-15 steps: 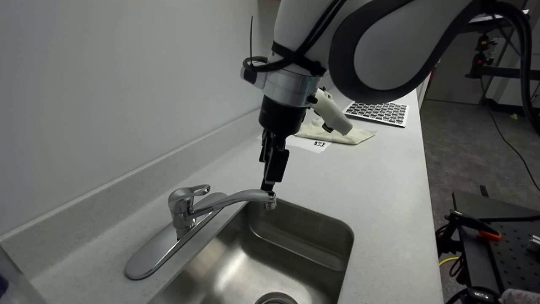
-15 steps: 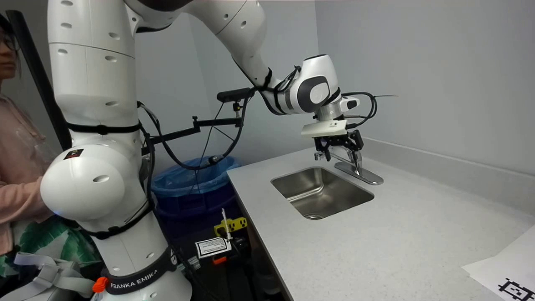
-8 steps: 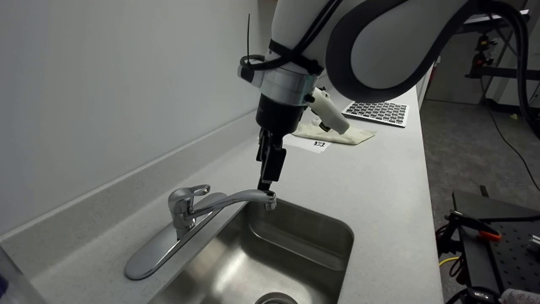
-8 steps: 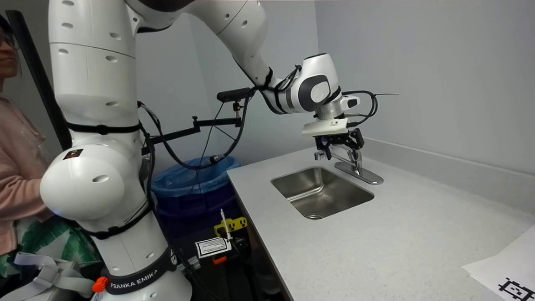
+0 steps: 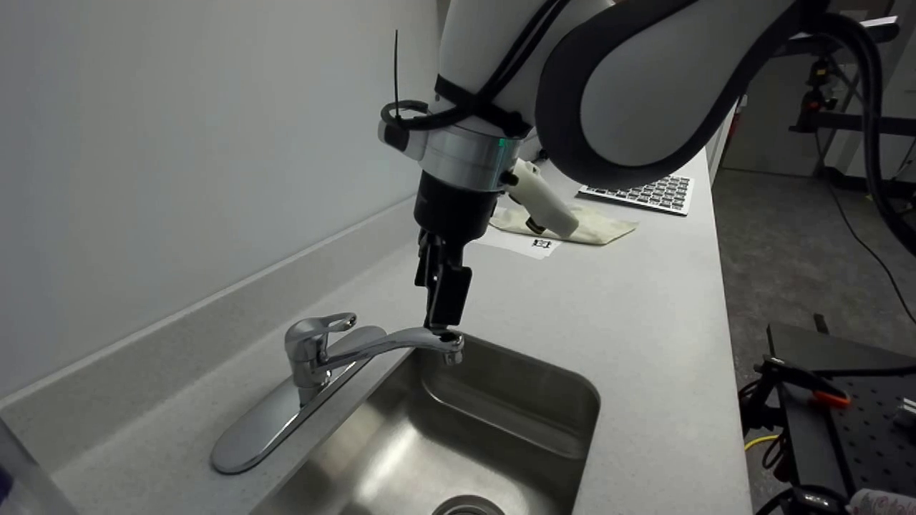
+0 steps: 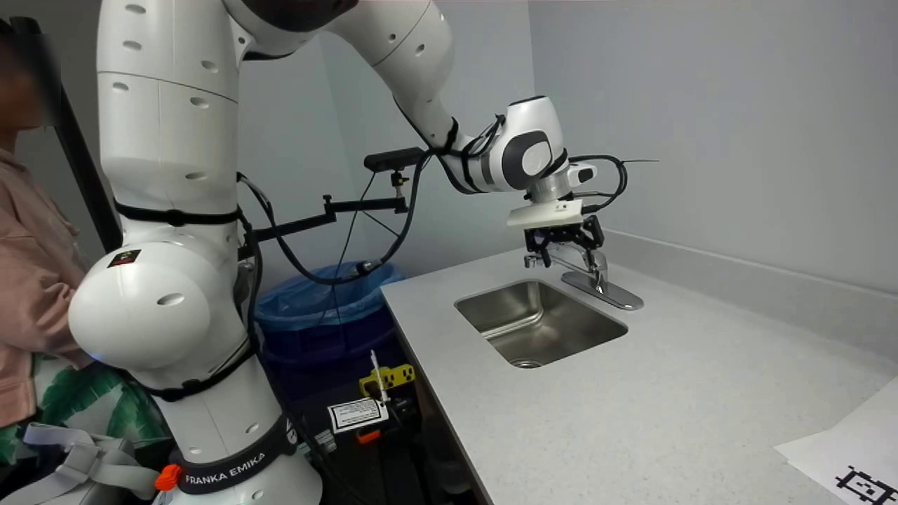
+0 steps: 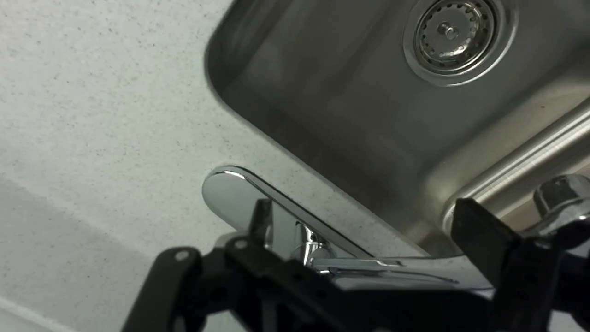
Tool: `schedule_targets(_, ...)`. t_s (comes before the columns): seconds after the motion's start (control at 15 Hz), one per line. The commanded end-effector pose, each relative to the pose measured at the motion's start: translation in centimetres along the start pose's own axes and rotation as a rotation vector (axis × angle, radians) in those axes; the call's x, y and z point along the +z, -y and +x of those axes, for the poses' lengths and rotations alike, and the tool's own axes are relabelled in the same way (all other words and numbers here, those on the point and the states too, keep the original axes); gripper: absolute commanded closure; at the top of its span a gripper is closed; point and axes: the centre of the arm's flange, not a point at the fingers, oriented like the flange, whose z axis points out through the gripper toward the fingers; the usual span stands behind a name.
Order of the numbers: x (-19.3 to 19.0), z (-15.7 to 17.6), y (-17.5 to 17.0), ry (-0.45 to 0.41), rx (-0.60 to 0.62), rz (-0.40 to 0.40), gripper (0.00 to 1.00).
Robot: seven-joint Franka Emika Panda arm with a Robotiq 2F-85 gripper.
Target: Turn the tap nozzle to the left and the tap handle to the right
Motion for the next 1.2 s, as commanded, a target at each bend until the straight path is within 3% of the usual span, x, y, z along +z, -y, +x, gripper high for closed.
schedule_targets(0.0, 1.2, 3.0, 2.5, -0.028, -0.063, 0.049, 0.00)
schedule_targets(0.47, 2.4, 7.3, 6.0, -0.066, -0.127, 0.090, 0.00)
schedule_targets(1.13, 4.8, 11.7, 7.9, -0.097, -0.160, 0.104, 0.00)
